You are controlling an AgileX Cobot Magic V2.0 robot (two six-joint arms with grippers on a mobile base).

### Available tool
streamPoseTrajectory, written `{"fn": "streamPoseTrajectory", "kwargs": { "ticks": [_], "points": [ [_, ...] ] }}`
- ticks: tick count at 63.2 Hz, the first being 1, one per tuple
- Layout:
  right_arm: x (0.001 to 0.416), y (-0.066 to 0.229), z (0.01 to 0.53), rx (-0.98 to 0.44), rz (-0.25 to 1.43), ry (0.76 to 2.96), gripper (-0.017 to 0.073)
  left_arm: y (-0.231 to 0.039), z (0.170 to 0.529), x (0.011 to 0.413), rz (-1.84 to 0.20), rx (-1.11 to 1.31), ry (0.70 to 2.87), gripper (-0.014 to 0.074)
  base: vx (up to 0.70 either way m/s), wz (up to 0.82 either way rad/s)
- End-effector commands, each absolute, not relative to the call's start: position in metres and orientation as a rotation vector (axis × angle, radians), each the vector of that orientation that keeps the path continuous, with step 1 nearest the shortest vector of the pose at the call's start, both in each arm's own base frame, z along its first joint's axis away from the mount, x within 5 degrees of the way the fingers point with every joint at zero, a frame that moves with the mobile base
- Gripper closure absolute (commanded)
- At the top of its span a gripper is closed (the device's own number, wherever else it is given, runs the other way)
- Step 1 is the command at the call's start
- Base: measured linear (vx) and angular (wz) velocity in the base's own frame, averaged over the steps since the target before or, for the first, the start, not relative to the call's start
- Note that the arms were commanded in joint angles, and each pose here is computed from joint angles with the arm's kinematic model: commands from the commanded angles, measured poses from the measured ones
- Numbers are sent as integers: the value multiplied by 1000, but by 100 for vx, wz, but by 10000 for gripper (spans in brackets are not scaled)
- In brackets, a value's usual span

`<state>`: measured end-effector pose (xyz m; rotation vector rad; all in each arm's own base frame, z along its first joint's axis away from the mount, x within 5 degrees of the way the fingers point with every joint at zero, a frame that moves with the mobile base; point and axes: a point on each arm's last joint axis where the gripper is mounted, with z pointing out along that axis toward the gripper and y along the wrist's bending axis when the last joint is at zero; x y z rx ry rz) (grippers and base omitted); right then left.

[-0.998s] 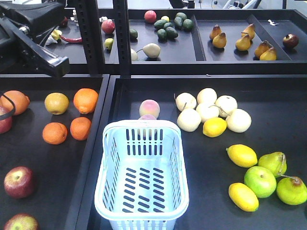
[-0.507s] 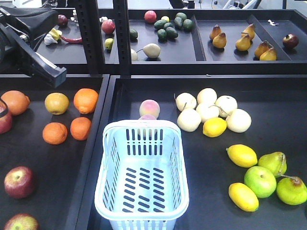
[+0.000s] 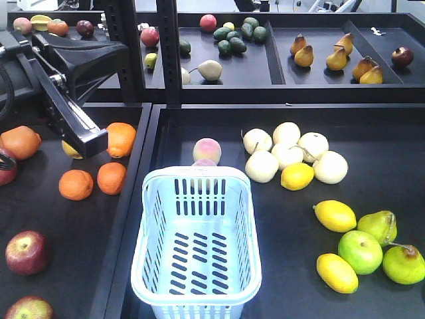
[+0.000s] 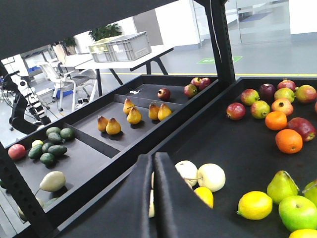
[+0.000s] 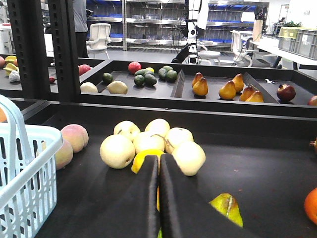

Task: Pick three apples into basket with both arms
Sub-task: 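Raise the left arm and swing it toward the basket handle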

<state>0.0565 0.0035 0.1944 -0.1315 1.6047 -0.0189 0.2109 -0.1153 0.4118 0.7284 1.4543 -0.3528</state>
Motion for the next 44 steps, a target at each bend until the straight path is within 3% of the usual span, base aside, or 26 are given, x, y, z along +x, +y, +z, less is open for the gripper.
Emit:
{"fn": "streamPoseTrajectory", "kwargs": {
  "ticks": [1,11,28,44],
  "points": [
    [56,4,197,-141,-29,1534,568,-112,428,205,-325,701,1408,596,0,0],
    [56,4,197,-141,-29,1534,568,-118,424,204,-385,762,1411,575,0,0],
    [56,4,197,-141,-29,1534,568,-144,438,204,-736,890,1420,559,0,0],
    [56,4,197,-141,-29,1534,568,-152,453,224,-686,927,1357,442,0,0]
  ]
}}
